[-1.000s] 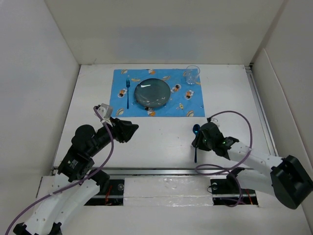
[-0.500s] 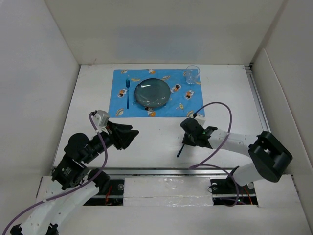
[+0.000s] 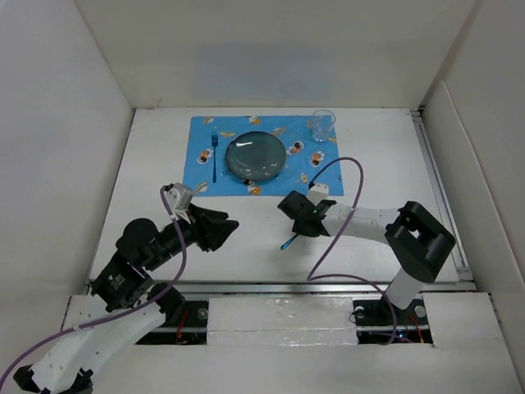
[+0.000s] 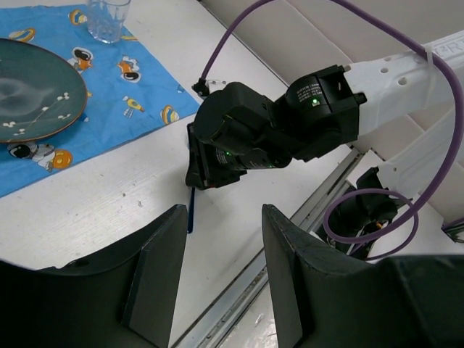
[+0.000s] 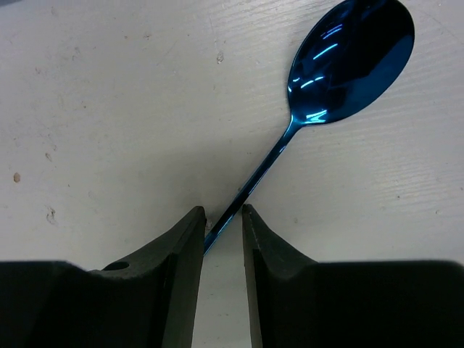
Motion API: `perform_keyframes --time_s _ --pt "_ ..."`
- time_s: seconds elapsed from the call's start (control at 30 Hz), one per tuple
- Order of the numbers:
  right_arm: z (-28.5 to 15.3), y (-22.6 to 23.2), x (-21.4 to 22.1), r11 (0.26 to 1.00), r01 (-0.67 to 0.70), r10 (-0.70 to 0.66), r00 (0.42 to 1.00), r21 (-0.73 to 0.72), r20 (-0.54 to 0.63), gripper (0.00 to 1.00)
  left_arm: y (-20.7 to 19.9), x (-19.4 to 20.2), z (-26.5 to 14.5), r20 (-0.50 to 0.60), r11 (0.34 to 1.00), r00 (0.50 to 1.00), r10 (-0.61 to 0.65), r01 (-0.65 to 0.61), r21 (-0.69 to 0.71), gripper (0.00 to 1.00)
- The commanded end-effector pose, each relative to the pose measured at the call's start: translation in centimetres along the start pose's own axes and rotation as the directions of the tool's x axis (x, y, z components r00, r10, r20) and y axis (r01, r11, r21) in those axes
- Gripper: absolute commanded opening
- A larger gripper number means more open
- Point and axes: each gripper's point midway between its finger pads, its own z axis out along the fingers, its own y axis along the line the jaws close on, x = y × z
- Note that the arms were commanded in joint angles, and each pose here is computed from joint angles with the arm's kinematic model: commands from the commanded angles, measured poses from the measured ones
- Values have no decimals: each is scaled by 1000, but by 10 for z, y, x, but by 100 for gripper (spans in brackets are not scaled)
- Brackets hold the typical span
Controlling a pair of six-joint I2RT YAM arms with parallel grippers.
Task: Set the dinner table for one person
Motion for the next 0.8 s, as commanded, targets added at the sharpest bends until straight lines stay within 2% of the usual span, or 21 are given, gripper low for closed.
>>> perform_keyframes --time_s 0.0,0.23,0.27,0.3,0.4,0.43,0.5,0.57,0.67,0.77 --pt "11 -43 26 985 51 -40 996 165 -74 35 -7 -12 4 33 1000 999 19 -20 23 42" --pt "29 -44 15 986 -29 40 997 166 -62 38 -8 -1 11 -17 999 1000 16 -15 28 42" --pt "33 -44 15 986 -40 51 996 161 -67 33 -7 -2 12 -16 1000 1000 18 -18 21 42" --pt "36 -49 16 984 -42 55 996 174 -71 33 -7 -2 12 -16 1000 1000 18 -18 21 42" --pt "40 -52 23 983 -39 55 995 179 -85 19 -9 -1 13 -20 999 1000 22 -22 27 42" --pt "36 -49 29 985 -32 47 995 167 -85 11 -10 -3 12 -13 999 1000 23 -23 30 42" --pt "32 -49 34 987 -28 41 996 159 -79 8 -7 -4 12 -6 1000 1000 22 -22 16 42" --pt "23 -50 44 990 -12 24 996 140 -88 0 -6 -5 12 -2 1000 1000 23 -23 8 42" --pt "4 -49 54 993 16 -8 998 114 -68 0 -4 -5 13 2 1000 1000 22 -22 -2 42" --pt "-18 -41 40 997 23 -22 1000 76 -14 0 -2 -8 13 9 1000 1000 20 -20 -11 42"
